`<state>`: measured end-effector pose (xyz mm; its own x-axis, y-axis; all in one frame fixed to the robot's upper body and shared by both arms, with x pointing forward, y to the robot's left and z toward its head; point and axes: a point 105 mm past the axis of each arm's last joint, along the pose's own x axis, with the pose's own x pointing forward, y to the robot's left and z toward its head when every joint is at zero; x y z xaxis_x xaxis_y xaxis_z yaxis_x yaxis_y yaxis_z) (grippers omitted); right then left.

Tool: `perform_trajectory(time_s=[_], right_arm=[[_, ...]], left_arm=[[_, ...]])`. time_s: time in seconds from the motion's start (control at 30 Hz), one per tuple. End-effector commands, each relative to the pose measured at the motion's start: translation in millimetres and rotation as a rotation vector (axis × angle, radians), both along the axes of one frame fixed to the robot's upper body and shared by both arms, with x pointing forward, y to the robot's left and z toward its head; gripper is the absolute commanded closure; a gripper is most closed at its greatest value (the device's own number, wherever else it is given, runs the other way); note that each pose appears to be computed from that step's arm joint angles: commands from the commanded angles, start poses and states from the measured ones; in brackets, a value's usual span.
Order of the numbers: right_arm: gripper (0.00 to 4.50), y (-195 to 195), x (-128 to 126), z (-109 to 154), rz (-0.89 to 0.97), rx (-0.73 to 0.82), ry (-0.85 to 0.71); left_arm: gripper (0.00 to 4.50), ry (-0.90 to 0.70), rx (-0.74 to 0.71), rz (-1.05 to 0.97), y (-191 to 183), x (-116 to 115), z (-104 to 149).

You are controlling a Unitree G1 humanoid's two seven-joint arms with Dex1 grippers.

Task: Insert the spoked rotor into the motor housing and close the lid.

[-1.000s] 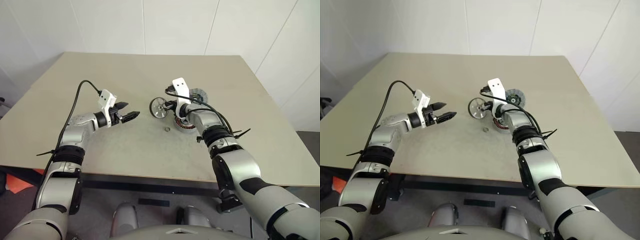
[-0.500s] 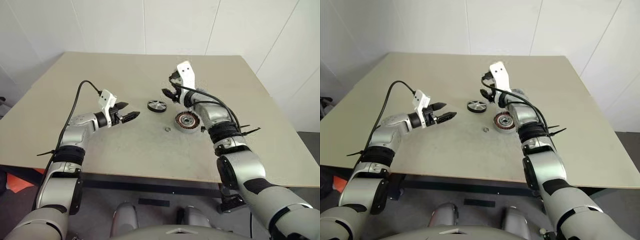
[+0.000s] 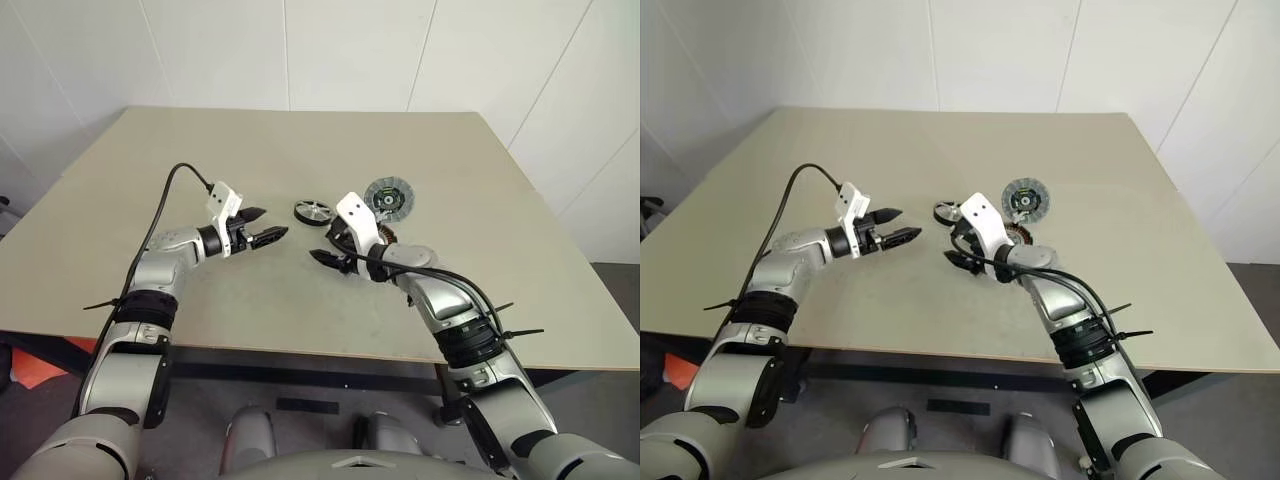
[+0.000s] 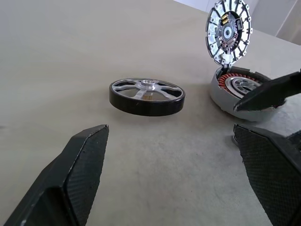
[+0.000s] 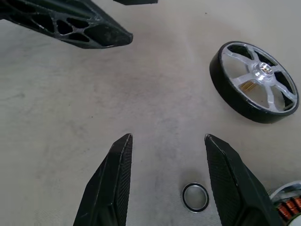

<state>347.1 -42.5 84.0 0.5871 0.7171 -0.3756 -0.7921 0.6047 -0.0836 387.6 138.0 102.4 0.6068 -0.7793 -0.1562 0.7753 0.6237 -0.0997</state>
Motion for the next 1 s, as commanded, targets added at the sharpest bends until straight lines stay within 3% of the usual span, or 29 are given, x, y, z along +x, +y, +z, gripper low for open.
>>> perform_trajectory(time_s=[0.03, 0.33, 1.0], right_arm=[[1.78, 2.7, -1.2, 8.6, 0.013, -0.012, -0.045], [1.78, -18.2, 3.5, -16.5, -0.068, -0.062, 0.004], [1.78, -37.9, 4.6, -19.7, -0.132, -0.102, -0.005]], left_arm=[[0.00, -0.042, 0.003, -0.018, -2.9, 3.2, 12.8], [0.00, -0.044, 0.002, -0.028, -5.6, 1.5, 12.5], [0.00, -0.045, 0.012, -0.024, -3.3, 2.3, 12.5]])
